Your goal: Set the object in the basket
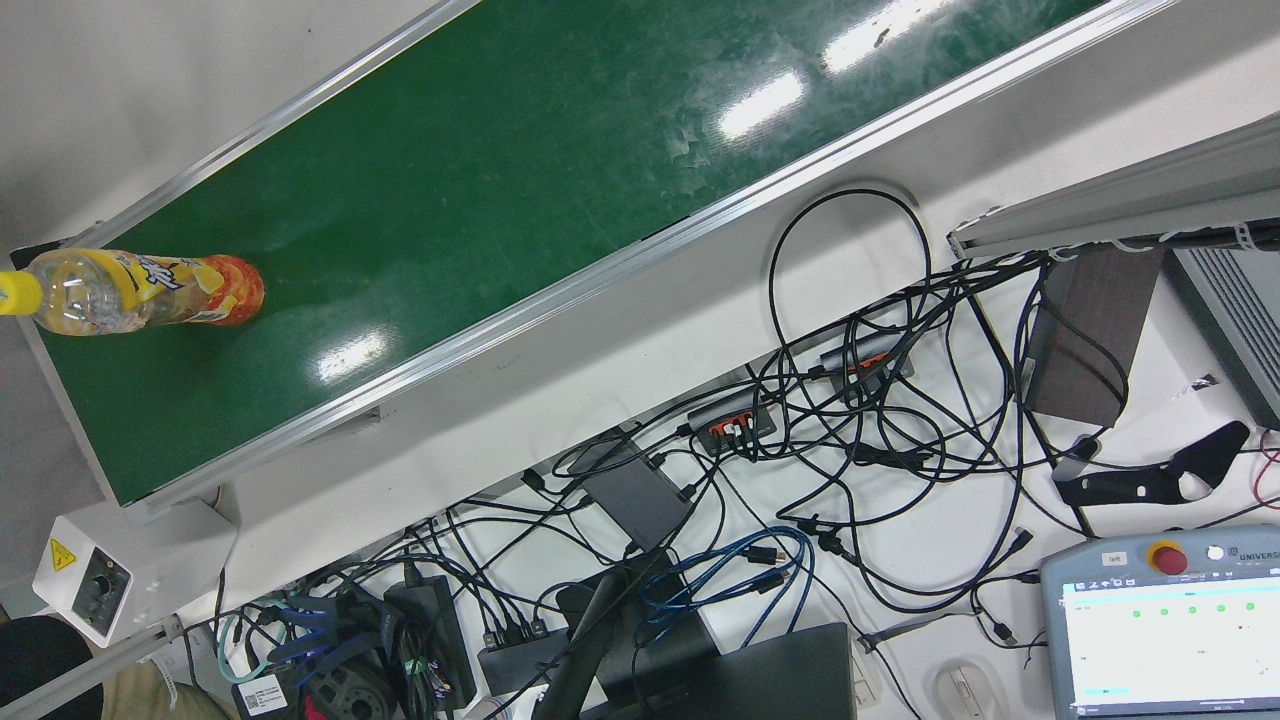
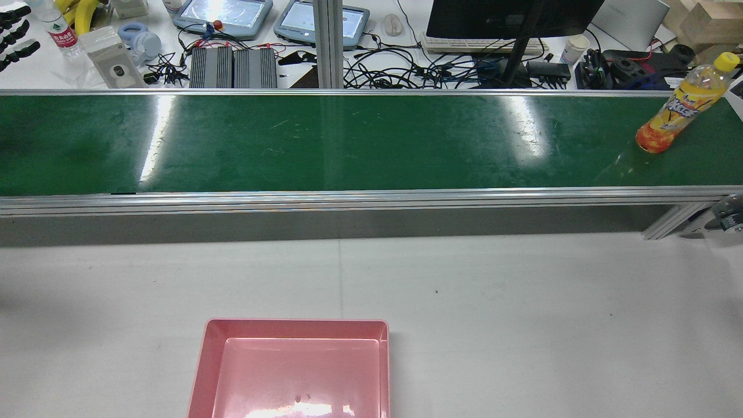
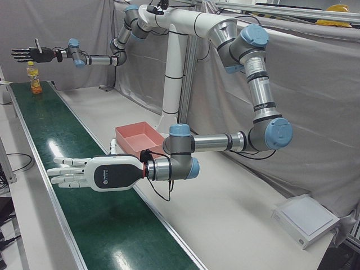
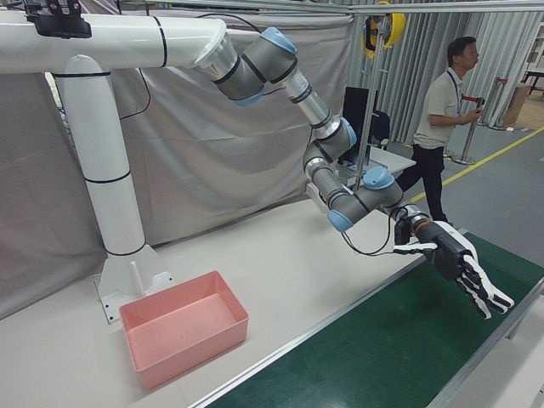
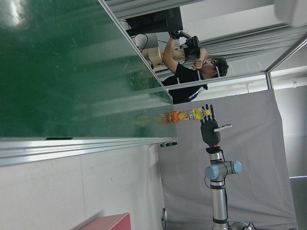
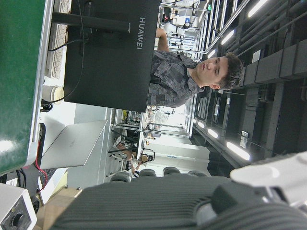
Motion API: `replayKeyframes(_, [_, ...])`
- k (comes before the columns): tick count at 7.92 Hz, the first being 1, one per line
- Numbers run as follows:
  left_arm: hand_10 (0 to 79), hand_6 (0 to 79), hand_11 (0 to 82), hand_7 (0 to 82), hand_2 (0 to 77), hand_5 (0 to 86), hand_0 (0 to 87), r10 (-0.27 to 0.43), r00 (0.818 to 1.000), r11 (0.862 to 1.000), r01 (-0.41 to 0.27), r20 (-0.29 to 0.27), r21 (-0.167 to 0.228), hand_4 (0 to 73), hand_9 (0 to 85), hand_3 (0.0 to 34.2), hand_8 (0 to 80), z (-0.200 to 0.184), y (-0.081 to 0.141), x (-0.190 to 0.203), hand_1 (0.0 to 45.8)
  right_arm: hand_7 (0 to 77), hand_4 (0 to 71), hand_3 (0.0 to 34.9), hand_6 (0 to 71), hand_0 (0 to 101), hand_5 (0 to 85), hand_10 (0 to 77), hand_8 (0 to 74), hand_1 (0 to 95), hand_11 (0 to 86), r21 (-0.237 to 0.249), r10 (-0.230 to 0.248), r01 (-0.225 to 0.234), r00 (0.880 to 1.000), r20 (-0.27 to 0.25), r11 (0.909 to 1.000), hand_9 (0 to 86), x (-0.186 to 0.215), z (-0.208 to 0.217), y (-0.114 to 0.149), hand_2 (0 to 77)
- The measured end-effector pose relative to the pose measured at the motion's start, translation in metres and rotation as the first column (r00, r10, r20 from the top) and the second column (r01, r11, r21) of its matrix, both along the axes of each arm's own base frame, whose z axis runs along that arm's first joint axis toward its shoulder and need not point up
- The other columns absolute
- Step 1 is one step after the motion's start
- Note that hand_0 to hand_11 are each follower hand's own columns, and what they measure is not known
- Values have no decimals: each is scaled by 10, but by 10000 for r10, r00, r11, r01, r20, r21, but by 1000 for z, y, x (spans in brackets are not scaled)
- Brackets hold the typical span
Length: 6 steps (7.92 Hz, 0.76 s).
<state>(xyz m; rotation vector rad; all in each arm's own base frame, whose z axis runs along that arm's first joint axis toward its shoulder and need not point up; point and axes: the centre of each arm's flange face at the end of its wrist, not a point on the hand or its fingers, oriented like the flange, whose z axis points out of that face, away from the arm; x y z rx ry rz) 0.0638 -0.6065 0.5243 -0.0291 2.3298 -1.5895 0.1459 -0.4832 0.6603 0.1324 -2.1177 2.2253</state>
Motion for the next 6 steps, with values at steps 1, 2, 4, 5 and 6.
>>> replayKeyframes(1, [49, 5, 93, 5, 5, 131, 583, 4, 10000, 10000, -4, 1, -2, 93, 5, 6, 22, 0, 0, 0, 82, 5, 0, 0, 0, 4, 0, 0, 0, 0, 0, 0, -2, 2, 10000, -1, 10000, 0, 0, 0, 0, 5])
replayKeyframes(2, [49, 5, 93, 11, 5, 131, 585, 8, 10000, 10000, -8, -23, 51, 93, 5, 6, 22, -4, -2, 1, 82, 5, 0, 0, 0, 2, 0, 0, 0, 0, 0, 0, -2, 2, 10000, -1, 10000, 0, 0, 0, 0, 5])
replayKeyframes(4, [49, 5, 93, 11, 5, 131, 584, 1, 10000, 10000, -1, -36, 81, 93, 5, 5, 22, -8, -4, 1, 82, 5, 0, 0, 0, 2, 0, 0, 0, 0, 0, 16, 2, -2, 10000, 4, 10000, 0, 0, -1, 0, 5])
replayKeyframes(5, [49, 5, 93, 5, 5, 131, 584, 4, 10000, 10000, -3, -37, 81, 93, 5, 5, 22, -9, -4, 2, 82, 5, 0, 0, 0, 2, 0, 0, 0, 0, 0, 22, 8, -8, 10000, 9, 10000, 0, 0, -1, 0, 5])
replayKeyframes(6, [49, 5, 93, 5, 5, 131, 583, 8, 10000, 10000, -7, -39, 81, 93, 5, 5, 22, -11, -5, 2, 82, 5, 0, 0, 0, 2, 0, 0, 0, 0, 0, 26, 11, -11, 10000, 11, 10000, 0, 1, -1, 0, 5])
